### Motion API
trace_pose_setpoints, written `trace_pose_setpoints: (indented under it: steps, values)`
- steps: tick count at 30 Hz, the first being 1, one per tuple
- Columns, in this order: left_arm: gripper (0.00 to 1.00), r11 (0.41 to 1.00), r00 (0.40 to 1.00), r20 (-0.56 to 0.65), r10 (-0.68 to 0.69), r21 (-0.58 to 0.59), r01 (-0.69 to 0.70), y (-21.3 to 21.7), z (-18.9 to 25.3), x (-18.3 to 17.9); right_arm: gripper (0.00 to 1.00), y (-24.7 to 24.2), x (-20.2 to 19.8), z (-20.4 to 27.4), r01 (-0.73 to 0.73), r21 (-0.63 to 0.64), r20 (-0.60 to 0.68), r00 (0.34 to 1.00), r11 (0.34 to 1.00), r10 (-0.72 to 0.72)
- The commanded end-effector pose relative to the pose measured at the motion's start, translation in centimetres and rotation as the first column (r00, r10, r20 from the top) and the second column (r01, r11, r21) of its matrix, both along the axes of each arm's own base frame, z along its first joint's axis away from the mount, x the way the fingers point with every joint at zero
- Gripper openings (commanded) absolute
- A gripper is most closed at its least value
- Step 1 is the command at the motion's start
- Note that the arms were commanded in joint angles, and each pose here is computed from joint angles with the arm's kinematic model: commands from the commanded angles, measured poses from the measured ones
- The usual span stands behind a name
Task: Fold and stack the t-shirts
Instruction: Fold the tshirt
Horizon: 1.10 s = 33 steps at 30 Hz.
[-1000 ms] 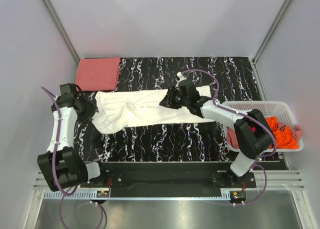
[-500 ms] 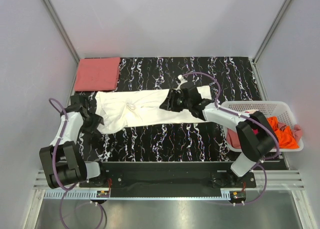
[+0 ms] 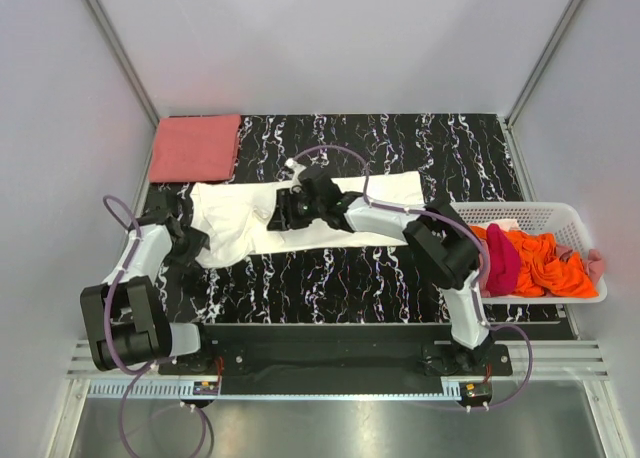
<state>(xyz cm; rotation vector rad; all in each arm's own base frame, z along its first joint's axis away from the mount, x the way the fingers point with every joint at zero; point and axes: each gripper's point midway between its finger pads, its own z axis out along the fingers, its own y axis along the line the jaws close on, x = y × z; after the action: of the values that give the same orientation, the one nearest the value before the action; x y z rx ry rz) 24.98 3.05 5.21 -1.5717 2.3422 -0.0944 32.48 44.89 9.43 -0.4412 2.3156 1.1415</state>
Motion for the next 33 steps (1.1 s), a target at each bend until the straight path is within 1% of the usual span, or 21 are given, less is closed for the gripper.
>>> trace_pose_setpoints:
  steps: [1,2,4,6,9,13,16,18,19,20,23,24,25,33]
  values:
    - [0.60,0.999,0.999,0.015,0.047,0.027,-0.047,0.5,-0.5,0.0,0.49,2.4,-0.5,-0.9,-0.099,-0.040,0.058,0.993,0.994,0.102]
    - [0.60,0.998,0.999,0.015,0.049,0.029,-0.050,0.5,-0.6,0.0,0.49,3.2,-0.2,-0.5,-0.101,-0.039,0.072,0.992,0.994,0.104]
    - [0.60,0.999,0.999,0.008,0.043,0.031,-0.043,0.5,-1.0,0.0,0.49,3.2,-0.2,-2.2,-0.091,-0.078,0.041,0.995,0.993,0.094]
    - [0.60,0.999,0.999,0.006,0.037,0.029,-0.037,0.5,-1.2,0.2,0.48,3.5,-0.2,-2.3,-0.083,-0.093,0.042,0.995,0.992,0.088]
    - [0.60,1.000,1.000,0.011,0.025,0.017,-0.025,0.4,-1.6,0.6,0.48,3.4,-0.1,-2.4,-0.072,-0.122,0.061,0.995,0.990,0.080]
    - [0.56,1.000,1.000,0.010,0.016,0.010,-0.016,0.3,-2.2,0.8,0.47,2.6,0.7,-1.7,-0.029,-0.158,0.112,0.993,0.987,0.047]
    - [0.51,1.000,1.000,0.019,0.008,0.011,-0.008,0.3,-2.2,1.2,0.47,2.3,0.8,-0.7,-0.022,-0.167,0.145,0.988,0.986,0.046]
    - [0.45,1.000,1.000,0.027,0.007,0.015,-0.007,0.4,-2.1,1.4,0.47,2.3,0.9,-0.3,-0.023,-0.171,0.158,0.986,0.985,0.051]
    - [0.40,1.000,0.999,0.032,0.003,0.020,-0.003,0.5,-2.0,1.5,0.47,2.2,1.1,-0.4,-0.024,-0.181,0.165,0.985,0.983,0.054]
    - [0.32,1.000,0.999,0.039,0.002,0.023,-0.003,0.5,-1.9,1.7,0.47,2.2,1.0,-0.3,-0.027,-0.187,0.163,0.985,0.982,0.058]
    - [0.15,0.999,0.998,0.061,-0.010,0.039,0.007,0.8,-1.3,2.2,0.47,2.2,1.2,-0.5,-0.030,-0.194,0.166,0.984,0.981,0.063]
    - [0.02,0.999,0.998,0.068,-0.012,0.047,0.009,0.9,-1.1,2.3,0.47,2.2,1.2,-0.7,-0.031,-0.197,0.163,0.985,0.980,0.064]
    - [0.00,0.998,0.997,0.074,-0.020,0.054,0.016,1.0,-1.0,2.4,0.47,2.2,1.1,-0.9,-0.030,-0.200,0.157,0.986,0.979,0.063]
    - [0.00,0.996,0.991,0.130,-0.037,0.081,0.026,1.4,0.4,3.6,0.49,3.0,1.0,-2.4,-0.054,-0.200,0.114,0.990,0.978,0.078]
